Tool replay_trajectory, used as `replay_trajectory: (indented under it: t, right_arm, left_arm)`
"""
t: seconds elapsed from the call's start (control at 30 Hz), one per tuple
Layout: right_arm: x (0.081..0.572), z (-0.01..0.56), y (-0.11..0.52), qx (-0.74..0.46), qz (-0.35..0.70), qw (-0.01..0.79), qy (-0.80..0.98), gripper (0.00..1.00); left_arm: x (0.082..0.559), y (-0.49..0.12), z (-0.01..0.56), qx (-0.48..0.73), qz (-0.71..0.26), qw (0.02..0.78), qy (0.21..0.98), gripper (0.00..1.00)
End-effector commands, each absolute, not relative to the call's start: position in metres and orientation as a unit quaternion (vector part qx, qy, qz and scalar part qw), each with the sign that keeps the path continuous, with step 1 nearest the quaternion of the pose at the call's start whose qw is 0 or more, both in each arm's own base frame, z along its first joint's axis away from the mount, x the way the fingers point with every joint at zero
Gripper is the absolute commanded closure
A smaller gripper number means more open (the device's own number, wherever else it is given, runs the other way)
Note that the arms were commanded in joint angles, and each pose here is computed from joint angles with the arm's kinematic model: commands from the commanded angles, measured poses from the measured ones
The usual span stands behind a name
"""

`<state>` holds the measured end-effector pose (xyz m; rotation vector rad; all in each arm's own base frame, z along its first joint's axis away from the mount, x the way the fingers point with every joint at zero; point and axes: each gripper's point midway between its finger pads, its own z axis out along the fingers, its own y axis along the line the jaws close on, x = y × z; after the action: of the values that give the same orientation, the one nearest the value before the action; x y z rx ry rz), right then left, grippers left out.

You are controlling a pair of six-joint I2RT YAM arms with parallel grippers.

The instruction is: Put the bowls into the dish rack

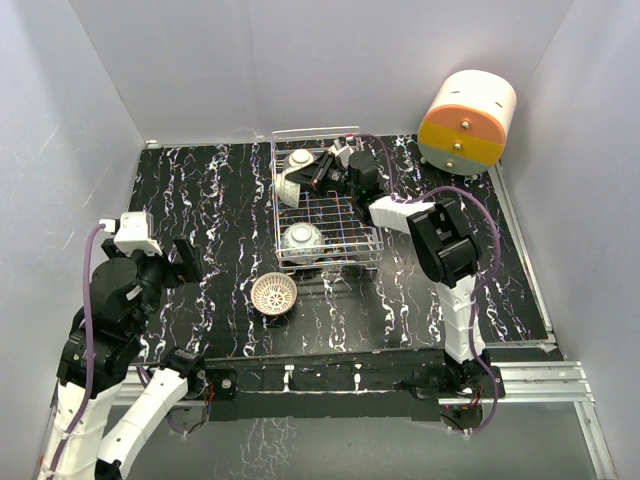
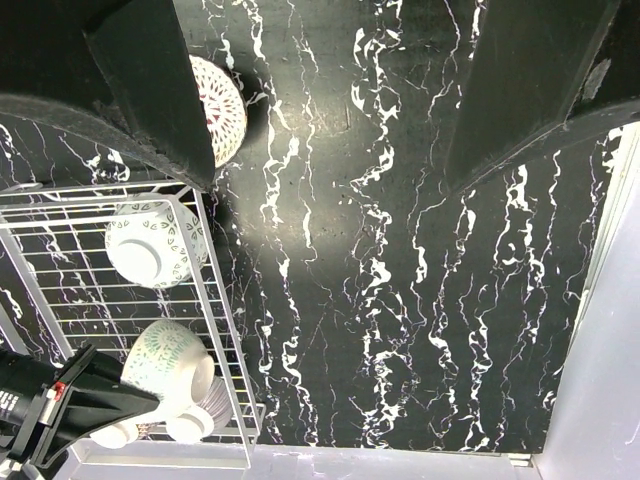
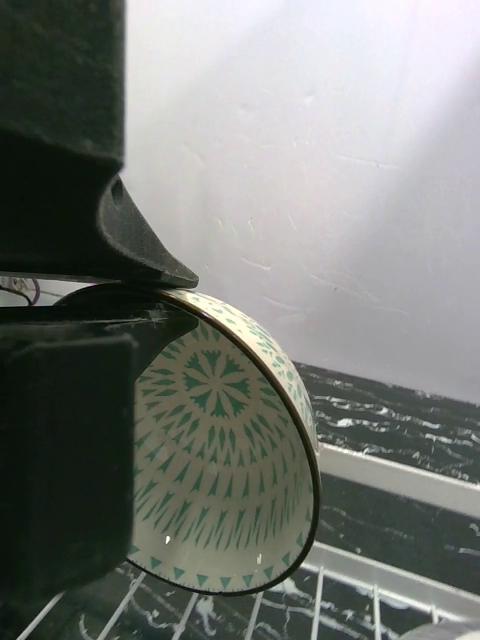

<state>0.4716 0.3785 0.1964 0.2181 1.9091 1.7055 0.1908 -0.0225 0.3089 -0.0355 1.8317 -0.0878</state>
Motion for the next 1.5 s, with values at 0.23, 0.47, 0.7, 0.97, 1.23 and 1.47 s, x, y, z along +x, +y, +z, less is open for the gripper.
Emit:
replay_trajectory:
  t: [0.23,0.47,0.7,0.97,1.23,1.47]
  right_arm:
    - [0.486,0.225,0.383,0.062,0.698,0.325,0.635,0.91]
    - [0.496,0.197,0.38,0.087,0.672,0.331,0.656,0.9]
    - [0.507,0.179,0.363,0.123,0.596,0.367,0.704,0.82]
    - [0.499,0.167,0.359,0.133,0.602,0.352,0.704,0.86]
    - [0.486,0.19,0.375,0.123,0.711,0.3,0.624,0.92]
    - [0.49,0.164,0.378,0.17,0.666,0.276,0.672,0.84]
  left_arm:
    - [0.187,-0.015,0.319,-0.018,-0.021,0.615,0.788,0.03]
    - [0.188,-0.013,0.318,-0.017,-0.015,0.613,0.79,0.03]
    - [0.189,-0.012,0.317,-0.016,-0.009,0.611,0.791,0.03]
    - [0.191,-0.013,0.314,-0.015,-0.009,0.608,0.794,0.03]
    - [0.191,-0.013,0.312,-0.015,-0.007,0.604,0.797,0.03]
    - [0.193,-0.015,0.312,-0.016,-0.011,0.603,0.798,0.03]
